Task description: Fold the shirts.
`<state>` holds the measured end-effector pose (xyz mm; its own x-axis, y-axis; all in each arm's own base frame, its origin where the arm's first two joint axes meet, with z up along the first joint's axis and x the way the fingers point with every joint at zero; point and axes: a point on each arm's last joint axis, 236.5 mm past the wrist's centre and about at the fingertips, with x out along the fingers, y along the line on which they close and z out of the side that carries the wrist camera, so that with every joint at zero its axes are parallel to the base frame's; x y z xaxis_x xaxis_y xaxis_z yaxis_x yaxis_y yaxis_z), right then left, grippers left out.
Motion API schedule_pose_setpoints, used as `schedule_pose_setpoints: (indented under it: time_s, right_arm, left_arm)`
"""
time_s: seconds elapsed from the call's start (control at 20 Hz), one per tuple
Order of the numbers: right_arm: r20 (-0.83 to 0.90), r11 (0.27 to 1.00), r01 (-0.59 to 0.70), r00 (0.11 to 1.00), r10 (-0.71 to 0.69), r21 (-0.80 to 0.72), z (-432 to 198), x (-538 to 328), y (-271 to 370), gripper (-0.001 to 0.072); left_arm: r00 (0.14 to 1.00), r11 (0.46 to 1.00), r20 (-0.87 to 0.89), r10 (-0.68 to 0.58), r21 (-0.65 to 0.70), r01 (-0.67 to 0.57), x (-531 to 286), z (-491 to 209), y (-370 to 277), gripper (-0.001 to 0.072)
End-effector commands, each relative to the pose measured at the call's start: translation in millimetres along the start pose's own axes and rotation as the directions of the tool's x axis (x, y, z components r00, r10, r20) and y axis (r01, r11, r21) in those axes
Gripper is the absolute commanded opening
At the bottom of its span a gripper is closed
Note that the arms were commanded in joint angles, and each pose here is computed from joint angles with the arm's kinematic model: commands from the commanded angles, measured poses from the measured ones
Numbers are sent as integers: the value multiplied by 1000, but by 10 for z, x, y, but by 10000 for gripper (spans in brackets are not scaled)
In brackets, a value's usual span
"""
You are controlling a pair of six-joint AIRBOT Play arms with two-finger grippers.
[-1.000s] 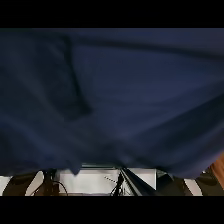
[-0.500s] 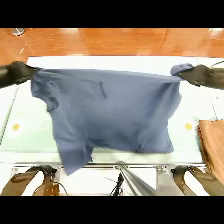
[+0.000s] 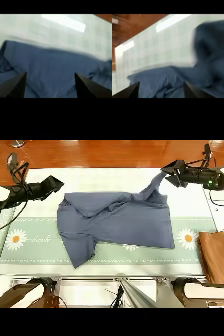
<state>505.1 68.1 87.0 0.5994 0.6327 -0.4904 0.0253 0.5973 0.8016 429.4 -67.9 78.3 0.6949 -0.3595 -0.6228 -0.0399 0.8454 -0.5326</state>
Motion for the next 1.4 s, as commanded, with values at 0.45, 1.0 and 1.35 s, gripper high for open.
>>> schedule_pose_setpoints:
  time_s: [0.45,1.0,1.35]
  right_arm:
    - [-169,837,532,843,-510,126,-1429,-1607,-1861,624]
    - [-116,927,281,959,-259,250,-2096,-1167,-1453,623]
    - [-225,745,612,791,-570,266,-2327,-1627,-2192,622]
  left_arm:
    - [878,876,-479,-13,-428,-221,-549,-1702,1466,702]
    - [865,889,-477,-156,-450,-88,79,-2041,1088,702]
    - [824,941,-528,-204,-337,17,162,-1949,839,22]
